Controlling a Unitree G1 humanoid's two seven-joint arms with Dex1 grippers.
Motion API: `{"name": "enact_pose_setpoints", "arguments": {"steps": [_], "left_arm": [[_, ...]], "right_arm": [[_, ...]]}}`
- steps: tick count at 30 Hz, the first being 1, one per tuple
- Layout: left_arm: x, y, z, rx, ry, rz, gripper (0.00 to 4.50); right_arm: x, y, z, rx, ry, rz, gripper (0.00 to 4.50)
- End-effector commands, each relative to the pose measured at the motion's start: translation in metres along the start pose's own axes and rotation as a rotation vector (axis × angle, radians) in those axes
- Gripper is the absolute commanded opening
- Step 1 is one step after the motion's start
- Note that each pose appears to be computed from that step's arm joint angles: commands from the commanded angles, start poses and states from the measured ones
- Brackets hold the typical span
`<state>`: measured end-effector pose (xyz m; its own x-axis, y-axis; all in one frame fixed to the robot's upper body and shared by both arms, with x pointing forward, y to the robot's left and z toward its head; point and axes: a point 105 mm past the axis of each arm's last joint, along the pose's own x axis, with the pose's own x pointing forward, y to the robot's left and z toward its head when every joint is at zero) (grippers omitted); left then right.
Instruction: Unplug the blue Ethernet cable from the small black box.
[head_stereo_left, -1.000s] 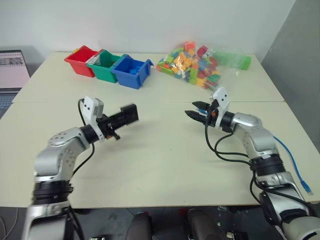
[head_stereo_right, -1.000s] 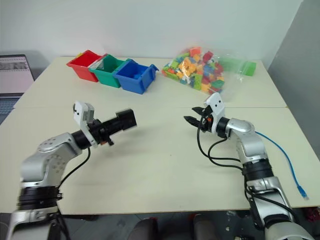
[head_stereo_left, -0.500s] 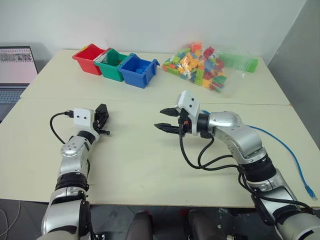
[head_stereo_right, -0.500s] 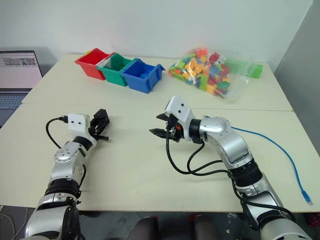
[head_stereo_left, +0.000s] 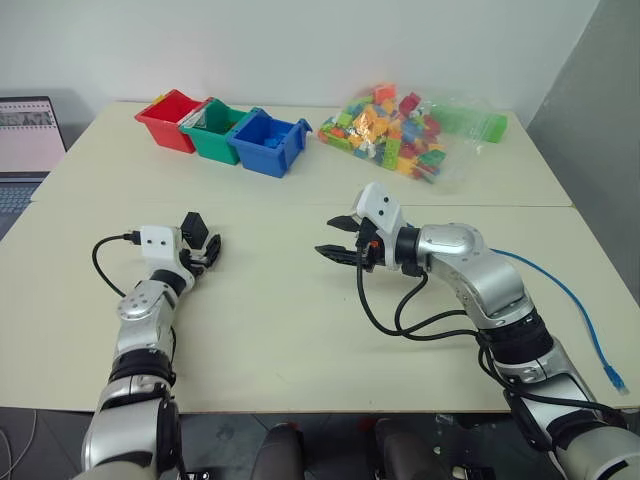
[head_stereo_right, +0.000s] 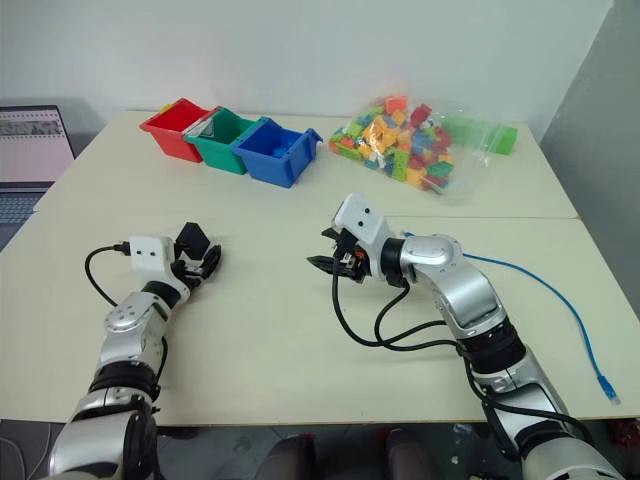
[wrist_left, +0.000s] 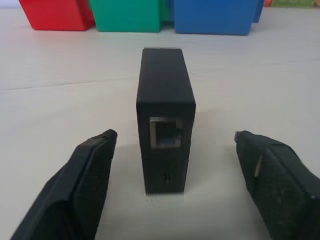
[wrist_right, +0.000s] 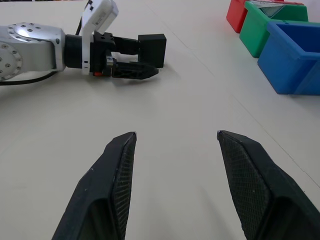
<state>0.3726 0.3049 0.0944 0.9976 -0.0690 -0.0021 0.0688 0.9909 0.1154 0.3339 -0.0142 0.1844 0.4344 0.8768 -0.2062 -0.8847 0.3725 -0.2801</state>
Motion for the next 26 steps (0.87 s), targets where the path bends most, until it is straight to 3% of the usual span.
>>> {"name": "enact_pose_setpoints", "arguments": {"steps": [1,11,19,26], "left_arm": [[-0.024,0.011,0.025,0.064,-0.018,-0.005,4.07],[-0.067,0.006,0.063,0.228,0.041,-0.128,4.07],[-0.081,-0.025,0.090,0.191,0.165,-0.485,4.07],[-0.084,-0.034,0.099,0.116,0.151,-0.580,4.07]], "right_arm": [[-0.016,-0.005,0.000,0.003,-0.018,-0.045,2.73],[-0.070,-0.021,-0.031,0.089,0.029,-0.091,2.73],[-0.108,-0.035,-0.050,0.090,0.131,-0.088,2.73],[-0.124,-0.039,-0.055,0.087,0.162,-0.091,2.73]]}}
